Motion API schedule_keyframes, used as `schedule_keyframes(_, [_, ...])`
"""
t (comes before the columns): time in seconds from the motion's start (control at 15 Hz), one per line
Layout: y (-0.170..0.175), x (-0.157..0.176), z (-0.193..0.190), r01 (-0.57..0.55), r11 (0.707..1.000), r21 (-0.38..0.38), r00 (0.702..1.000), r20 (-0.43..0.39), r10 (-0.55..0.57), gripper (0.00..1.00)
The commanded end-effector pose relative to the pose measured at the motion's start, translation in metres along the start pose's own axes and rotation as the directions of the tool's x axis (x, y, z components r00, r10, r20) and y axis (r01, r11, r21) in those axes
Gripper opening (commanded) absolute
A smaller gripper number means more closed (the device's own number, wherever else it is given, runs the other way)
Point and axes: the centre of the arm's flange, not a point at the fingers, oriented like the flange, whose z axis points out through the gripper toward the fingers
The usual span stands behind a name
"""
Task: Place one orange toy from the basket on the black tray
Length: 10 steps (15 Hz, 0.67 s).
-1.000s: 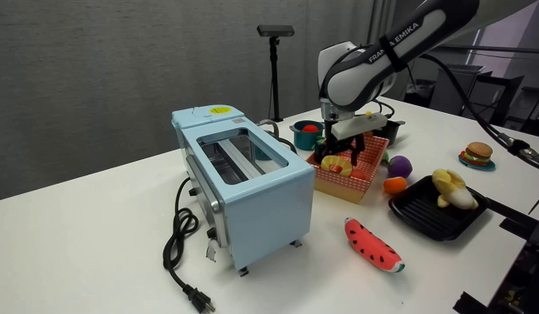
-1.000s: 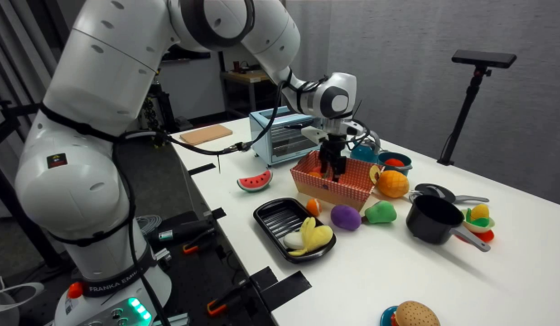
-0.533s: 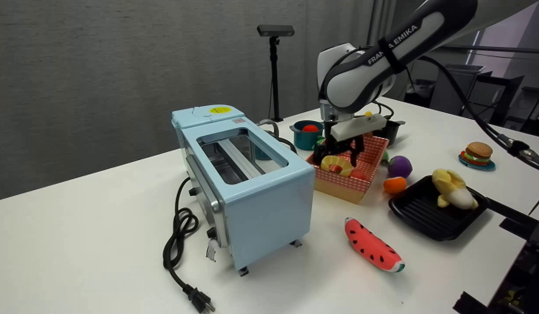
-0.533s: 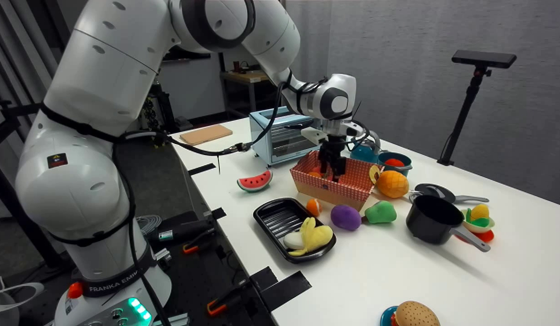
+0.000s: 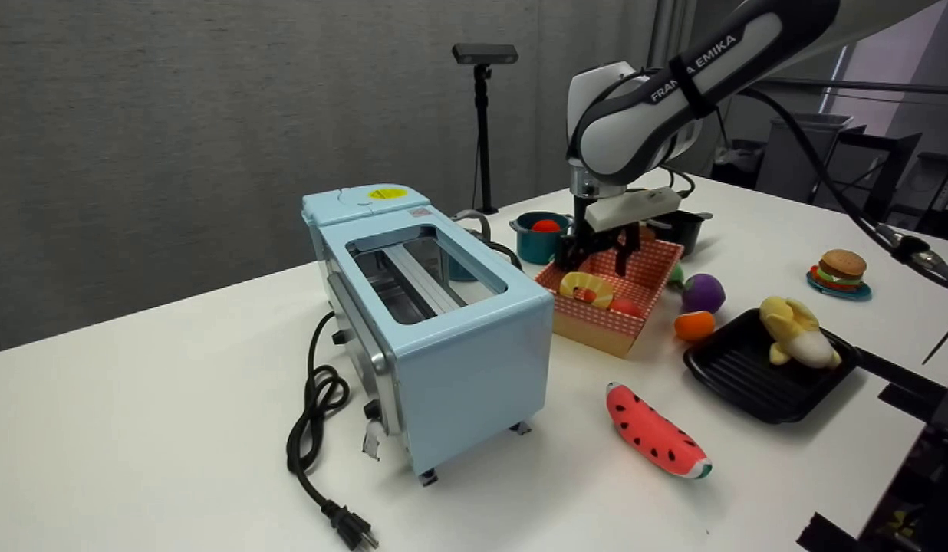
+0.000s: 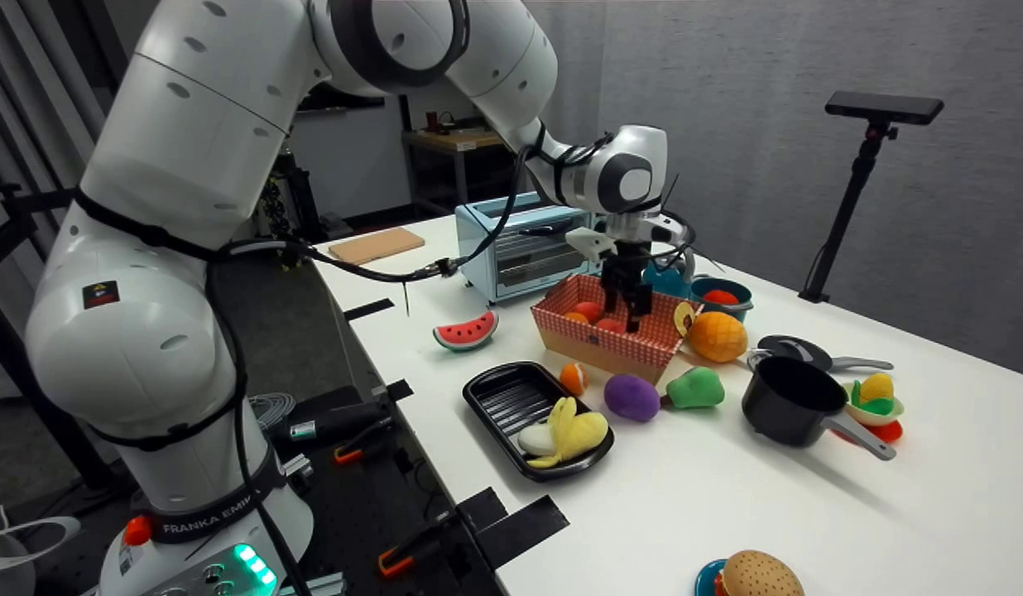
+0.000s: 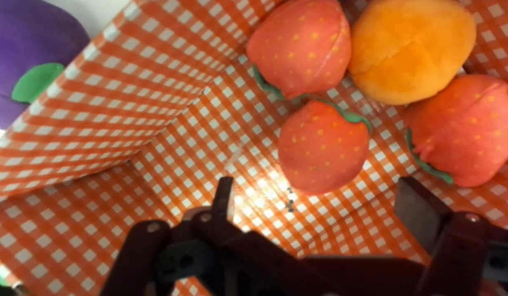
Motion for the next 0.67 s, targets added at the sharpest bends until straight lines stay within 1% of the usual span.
schedule_keyframes(0.0, [0.011, 0.007, -0.007, -0.012, 0.999, 0.033, 1.0, -0.021, 0.012, 1.0])
schedule_keyframes(0.27, [0.011, 0.007, -0.001, -0.011, 1.0, 0.019, 1.0, -0.018, 0.011, 1.0])
schedule_keyframes(0.6, [-0.008, -0.002, 0.023, 0.027, 1.0, -0.014, 0.999, 0.019, -0.027, 1.0])
